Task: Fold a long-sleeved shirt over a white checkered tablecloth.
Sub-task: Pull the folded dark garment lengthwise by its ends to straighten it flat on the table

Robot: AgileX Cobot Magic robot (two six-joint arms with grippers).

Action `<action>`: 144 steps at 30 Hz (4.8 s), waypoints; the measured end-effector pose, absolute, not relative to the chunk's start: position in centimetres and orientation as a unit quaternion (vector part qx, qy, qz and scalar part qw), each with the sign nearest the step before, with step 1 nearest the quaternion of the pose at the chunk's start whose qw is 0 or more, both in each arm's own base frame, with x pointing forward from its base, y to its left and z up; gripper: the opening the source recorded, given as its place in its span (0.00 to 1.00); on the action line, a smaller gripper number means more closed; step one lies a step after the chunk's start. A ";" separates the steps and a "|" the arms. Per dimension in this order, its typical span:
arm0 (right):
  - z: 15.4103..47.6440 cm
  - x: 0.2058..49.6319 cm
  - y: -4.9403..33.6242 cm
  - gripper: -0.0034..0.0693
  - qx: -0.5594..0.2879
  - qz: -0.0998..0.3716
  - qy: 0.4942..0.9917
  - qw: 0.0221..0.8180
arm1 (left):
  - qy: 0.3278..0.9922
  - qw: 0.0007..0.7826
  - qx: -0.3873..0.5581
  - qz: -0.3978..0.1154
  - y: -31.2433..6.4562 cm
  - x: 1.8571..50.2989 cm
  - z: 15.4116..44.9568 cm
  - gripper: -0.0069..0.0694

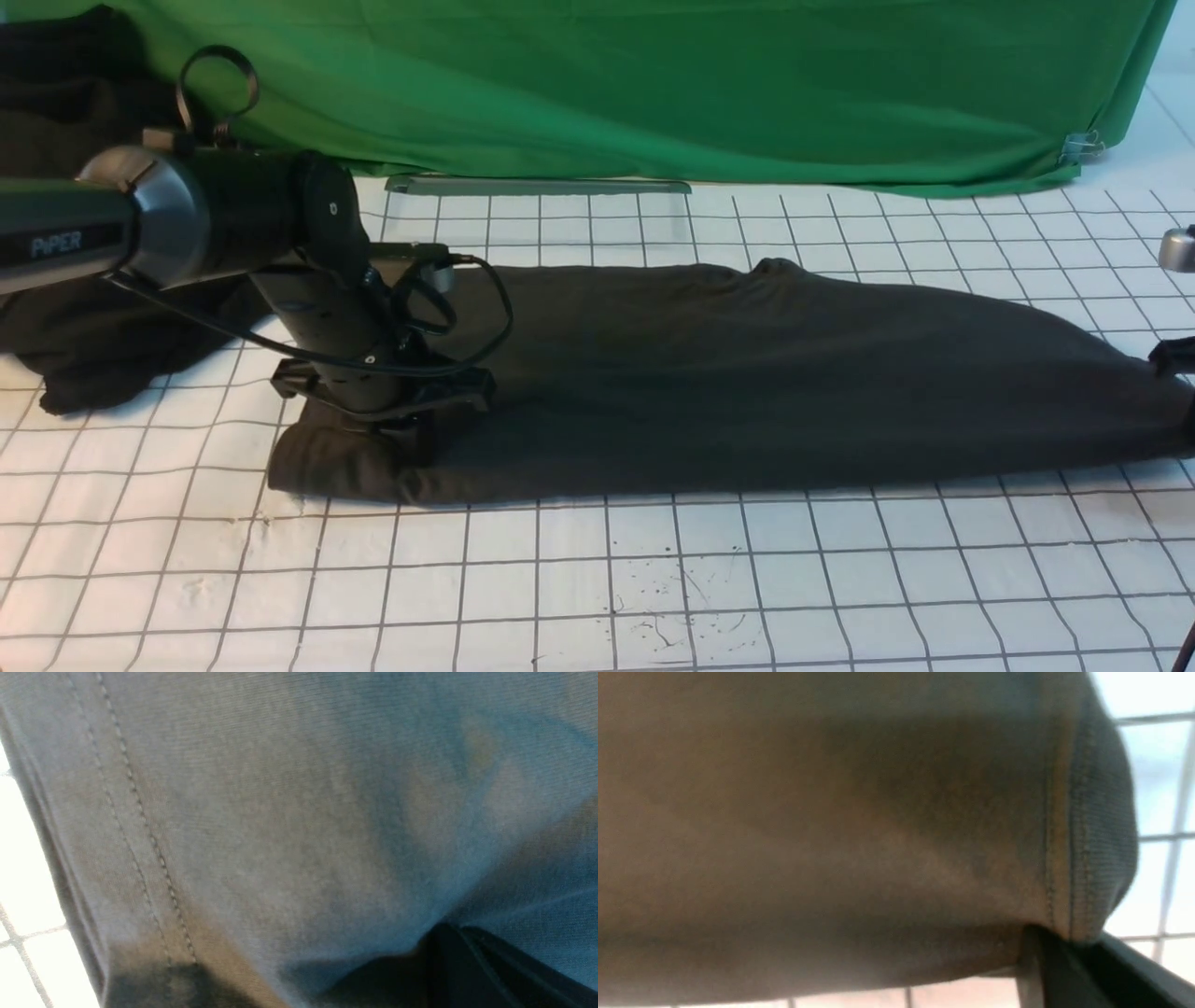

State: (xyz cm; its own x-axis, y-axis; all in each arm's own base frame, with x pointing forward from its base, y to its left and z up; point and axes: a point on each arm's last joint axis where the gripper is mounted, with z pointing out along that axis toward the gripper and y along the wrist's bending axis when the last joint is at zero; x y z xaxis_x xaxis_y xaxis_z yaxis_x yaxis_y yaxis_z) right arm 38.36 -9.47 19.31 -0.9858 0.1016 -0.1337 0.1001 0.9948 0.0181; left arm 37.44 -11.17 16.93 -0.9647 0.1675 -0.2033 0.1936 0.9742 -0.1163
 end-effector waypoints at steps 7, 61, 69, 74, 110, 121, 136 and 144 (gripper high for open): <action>19.6 37.8 -9.4 0.15 0.050 0.002 0.998 0.030 | 0.989 0.096 0.091 -0.068 -11.2 37.4 16.9 0.09; 19.3 50.2 15.1 0.19 -0.245 0.101 0.939 0.221 | 0.970 0.236 0.027 -0.048 -4.3 49.6 19.1 0.12; 19.5 50.8 15.0 0.06 -0.241 0.092 0.933 0.251 | 0.957 0.283 0.030 -0.048 -4.3 49.2 22.6 0.12; 19.7 51.2 15.1 0.06 -0.232 0.091 0.928 0.278 | 0.951 0.306 0.036 -0.035 -4.1 49.5 22.9 0.12; 34.6 44.4 9.0 0.06 -0.206 0.013 0.939 0.275 | 0.956 0.267 0.078 -0.090 -5.4 43.9 30.8 0.21; 26.7 40.4 -4.2 0.34 0.009 0.012 0.992 0.126 | 0.980 0.142 0.115 -0.083 -7.7 36.9 20.5 0.08; 17.2 42.0 -6.9 0.97 0.057 0.037 0.997 0.021 | 0.989 0.107 0.099 -0.019 -6.5 35.5 16.9 0.08; 15.7 42.4 -6.8 0.74 0.049 0.046 0.998 0.018 | 0.990 0.105 0.086 -0.029 -6.6 35.3 17.2 0.08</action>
